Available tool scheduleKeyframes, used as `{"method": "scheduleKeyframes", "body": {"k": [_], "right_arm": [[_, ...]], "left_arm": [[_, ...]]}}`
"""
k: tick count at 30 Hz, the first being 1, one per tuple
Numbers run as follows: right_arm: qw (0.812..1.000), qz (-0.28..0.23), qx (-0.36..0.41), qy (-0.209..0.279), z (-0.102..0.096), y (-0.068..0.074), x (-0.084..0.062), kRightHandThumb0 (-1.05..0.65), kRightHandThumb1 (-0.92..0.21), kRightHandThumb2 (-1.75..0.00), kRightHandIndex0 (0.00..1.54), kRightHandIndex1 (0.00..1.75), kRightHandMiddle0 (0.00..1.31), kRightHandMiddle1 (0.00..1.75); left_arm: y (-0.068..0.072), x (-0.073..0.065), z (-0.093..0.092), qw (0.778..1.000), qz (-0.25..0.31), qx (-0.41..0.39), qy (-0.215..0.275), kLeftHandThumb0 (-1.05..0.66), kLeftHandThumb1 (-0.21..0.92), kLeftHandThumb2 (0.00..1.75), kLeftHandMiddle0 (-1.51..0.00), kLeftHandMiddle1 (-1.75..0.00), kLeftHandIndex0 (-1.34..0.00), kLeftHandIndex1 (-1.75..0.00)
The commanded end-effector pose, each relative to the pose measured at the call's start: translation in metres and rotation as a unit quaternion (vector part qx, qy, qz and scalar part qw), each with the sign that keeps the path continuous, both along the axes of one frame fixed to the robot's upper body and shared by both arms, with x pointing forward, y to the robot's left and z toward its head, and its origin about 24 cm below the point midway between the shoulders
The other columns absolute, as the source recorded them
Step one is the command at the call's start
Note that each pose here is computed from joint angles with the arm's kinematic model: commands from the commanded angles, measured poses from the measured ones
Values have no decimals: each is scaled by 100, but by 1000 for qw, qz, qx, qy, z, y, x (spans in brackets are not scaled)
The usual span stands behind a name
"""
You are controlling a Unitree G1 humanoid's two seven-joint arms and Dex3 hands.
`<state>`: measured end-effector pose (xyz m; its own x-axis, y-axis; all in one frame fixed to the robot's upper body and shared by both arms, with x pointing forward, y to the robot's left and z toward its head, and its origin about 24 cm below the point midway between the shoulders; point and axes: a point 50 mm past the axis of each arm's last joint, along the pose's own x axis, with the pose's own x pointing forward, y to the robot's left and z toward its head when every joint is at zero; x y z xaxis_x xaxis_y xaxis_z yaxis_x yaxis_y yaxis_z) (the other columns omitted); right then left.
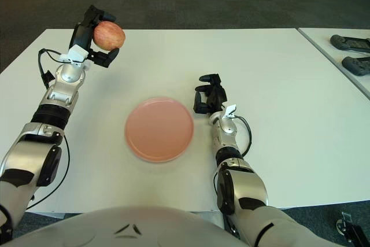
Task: Put the apple into the plate.
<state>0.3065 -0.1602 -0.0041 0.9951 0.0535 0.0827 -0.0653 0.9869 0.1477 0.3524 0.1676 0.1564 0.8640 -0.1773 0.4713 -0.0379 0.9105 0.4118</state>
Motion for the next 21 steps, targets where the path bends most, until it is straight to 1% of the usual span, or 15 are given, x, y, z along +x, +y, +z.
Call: {"method": "scheduleKeyframes", "body": {"k": [1,5,6,10,14,18,21], "right_arm": [[999,-4,12,35,-14,1,-8,53,-16,-151,74,175,95,175],[999,-4,11,36,-14,1,-7,53,-16,-151,74,175,95,175],[999,-4,11,36,-14,1,-7,53,-16,-151,74,175,95,175],[999,-5,12,37,-14,2,-7,53,-16,-151,74,175,95,175],[999,-6,12,39,-14,2,-7,53,-16,-151,74,175,95,175],[999,-7,12,38,-14,3,-7,53,-16,-151,74,175,95,175],[999,-8,11,37,-14,4,-7,53,-16,-151,74,175,95,175]], "left_arm": [[-5,-11,15,999,-27,-16,-24,0,0,165,-88,-165,-62,-175],[-19,-28,22,997,-71,-14,-30,0,-1,166,-89,-164,-63,-175],[-21,-30,23,996,-78,-14,-30,0,-1,166,-89,-164,-63,-175],[-28,-38,20,994,-102,-5,-32,0,-2,167,-89,-165,-64,-175],[-39,-47,11,991,-135,6,-25,0,-2,168,-89,-165,-65,-175],[-44,-50,9,988,-151,20,-27,0,-3,168,-89,-165,-65,-175],[-50,-53,7,984,-171,39,-32,0,-4,169,-90,-166,-66,-175]]}}
